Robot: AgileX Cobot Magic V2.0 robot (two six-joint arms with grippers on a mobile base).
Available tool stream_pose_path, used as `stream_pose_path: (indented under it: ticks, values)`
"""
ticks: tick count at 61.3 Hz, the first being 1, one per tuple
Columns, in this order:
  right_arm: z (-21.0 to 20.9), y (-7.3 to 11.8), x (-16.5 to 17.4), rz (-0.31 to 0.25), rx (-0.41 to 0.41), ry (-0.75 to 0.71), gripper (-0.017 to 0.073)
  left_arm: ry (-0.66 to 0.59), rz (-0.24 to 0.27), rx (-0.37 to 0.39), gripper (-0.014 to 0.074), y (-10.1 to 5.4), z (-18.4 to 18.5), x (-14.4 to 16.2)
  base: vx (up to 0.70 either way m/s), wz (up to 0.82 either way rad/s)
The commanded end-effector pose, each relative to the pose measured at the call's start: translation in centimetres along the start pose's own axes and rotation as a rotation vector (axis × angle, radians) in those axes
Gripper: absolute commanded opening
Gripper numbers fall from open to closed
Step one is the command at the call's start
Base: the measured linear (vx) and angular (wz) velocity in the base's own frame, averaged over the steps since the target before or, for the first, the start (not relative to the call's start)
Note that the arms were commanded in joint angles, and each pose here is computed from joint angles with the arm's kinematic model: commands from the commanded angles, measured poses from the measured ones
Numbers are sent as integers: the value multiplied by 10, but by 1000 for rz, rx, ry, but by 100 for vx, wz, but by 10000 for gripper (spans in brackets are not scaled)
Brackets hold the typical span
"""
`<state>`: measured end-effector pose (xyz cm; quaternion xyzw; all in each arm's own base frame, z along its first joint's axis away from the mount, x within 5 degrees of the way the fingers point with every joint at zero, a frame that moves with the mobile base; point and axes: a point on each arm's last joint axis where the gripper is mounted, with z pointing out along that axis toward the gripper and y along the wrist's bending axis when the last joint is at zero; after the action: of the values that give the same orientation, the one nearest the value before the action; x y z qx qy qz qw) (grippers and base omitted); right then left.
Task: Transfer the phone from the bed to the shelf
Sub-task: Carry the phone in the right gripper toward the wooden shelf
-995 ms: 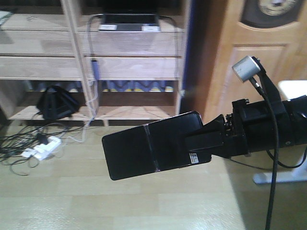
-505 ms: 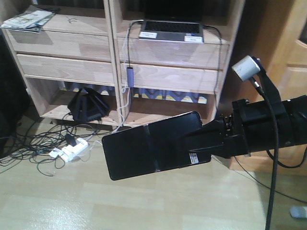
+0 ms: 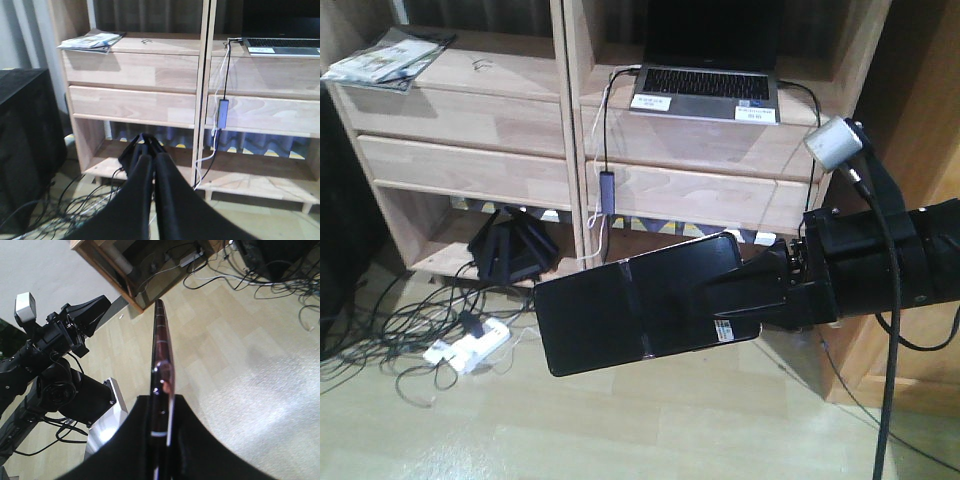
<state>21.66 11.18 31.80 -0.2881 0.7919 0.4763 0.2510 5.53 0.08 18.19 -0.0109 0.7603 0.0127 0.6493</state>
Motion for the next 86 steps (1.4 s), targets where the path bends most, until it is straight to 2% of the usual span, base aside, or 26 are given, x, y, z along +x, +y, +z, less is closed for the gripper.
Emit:
stream_pose_path:
  ticks: [1,86]
  values:
    - [-8,21,-9,-24,-104,-57,-1,-76,-10,-10,1,1,0,-6,31,-8]
    - [-8,21,-9,-24,-104,-57,-1,-76,-10,-10,1,1,0,-6,33,-10]
